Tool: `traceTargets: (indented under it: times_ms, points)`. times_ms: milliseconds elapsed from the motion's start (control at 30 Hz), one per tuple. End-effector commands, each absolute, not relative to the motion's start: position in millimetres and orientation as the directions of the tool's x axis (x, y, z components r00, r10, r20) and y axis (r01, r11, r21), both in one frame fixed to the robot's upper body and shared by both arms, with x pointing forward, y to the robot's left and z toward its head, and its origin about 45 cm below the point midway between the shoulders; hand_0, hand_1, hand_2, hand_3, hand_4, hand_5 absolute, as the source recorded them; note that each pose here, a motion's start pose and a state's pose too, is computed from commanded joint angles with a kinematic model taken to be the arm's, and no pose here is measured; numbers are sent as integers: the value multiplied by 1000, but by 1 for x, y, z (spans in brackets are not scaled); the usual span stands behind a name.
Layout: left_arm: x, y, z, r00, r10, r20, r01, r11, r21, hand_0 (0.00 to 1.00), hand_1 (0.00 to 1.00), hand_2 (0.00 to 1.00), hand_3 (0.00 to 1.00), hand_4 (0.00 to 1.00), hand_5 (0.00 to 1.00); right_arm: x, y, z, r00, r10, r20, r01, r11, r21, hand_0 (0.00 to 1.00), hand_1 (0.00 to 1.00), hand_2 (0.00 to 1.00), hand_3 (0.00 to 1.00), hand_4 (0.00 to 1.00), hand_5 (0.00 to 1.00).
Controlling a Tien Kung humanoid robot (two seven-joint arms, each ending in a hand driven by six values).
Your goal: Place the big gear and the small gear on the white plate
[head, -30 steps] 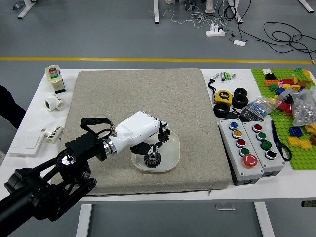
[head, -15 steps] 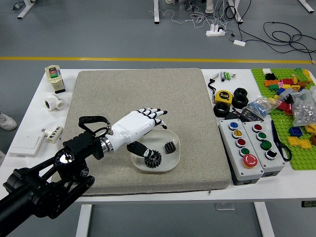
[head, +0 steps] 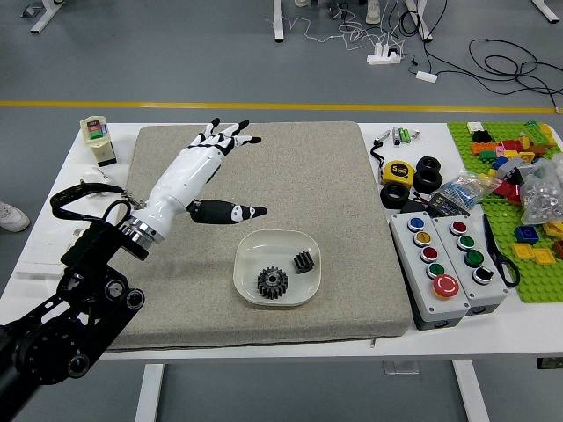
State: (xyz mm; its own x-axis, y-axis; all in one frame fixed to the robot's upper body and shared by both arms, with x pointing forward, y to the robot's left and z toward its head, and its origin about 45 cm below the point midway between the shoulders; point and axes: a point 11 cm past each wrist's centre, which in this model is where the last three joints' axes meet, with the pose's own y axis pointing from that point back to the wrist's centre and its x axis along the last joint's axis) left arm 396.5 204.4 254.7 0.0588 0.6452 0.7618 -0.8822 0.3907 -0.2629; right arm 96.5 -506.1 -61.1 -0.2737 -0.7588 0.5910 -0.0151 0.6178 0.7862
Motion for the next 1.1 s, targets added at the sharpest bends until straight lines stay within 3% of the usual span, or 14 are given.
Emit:
traceTargets:
  times_ms: [67,100,300,333,500,533,633,700,733,900,933,1100]
  points:
    - [396,218,258,59,719,692,-902,335,-272,768,780,819,794,804,454,96,-506,-61,-273,-759,591,-14,618,786,602,609,697,555,751,660]
    - [396,225,259,58,756,653,-912,306,-273,761,762,800,693,808,518,96,-506,-61,-273,-759,591,-14,617,787,602,609,697,555,751,660]
    - [395,268,252,37,912,408,-961,145,-237,761,762,800,693,808,518,94,-505,-62,-272,-760,590,-11,615,788,602,609,697,555,751,660]
    - [395,272,251,38,928,370,-965,131,-229,745,730,787,727,833,714,94,-505,-62,-272,-760,590,-10,615,788,602,609,697,555,752,660]
    - [387,297,237,24,990,140,-984,49,-173,745,730,787,727,833,714,91,-504,-64,-268,-762,590,-4,613,790,602,609,697,555,752,660]
    - [384,301,234,22,995,96,-986,37,-164,740,728,786,762,835,769,90,-504,-64,-266,-762,590,-3,613,790,602,609,697,555,753,660]
    - [380,310,229,12,1000,-21,-990,9,-143,740,728,786,762,835,769,88,-503,-65,-263,-763,591,0,612,791,602,609,697,555,753,660]
    - [377,314,226,10,999,-38,-991,5,-135,740,728,786,762,835,769,87,-503,-65,-262,-763,591,1,612,791,602,609,697,555,753,660]
    - [375,316,224,8,999,-40,-992,3,-128,601,683,760,795,846,841,86,-503,-65,-261,-763,591,3,612,791,601,610,697,555,753,659]
    - [371,321,219,1,999,-44,-994,-4,-114,601,683,760,795,846,841,84,-503,-66,-258,-764,592,6,611,791,601,610,697,555,753,659]
    - [371,322,219,0,999,-43,-993,-5,-114,498,654,746,785,859,870,83,-503,-66,-257,-764,592,7,611,792,602,609,697,555,752,659]
    - [371,322,219,5,1000,-31,-993,2,-116,498,654,746,785,859,870,82,-502,-66,-255,-764,592,10,610,792,602,609,697,555,752,659]
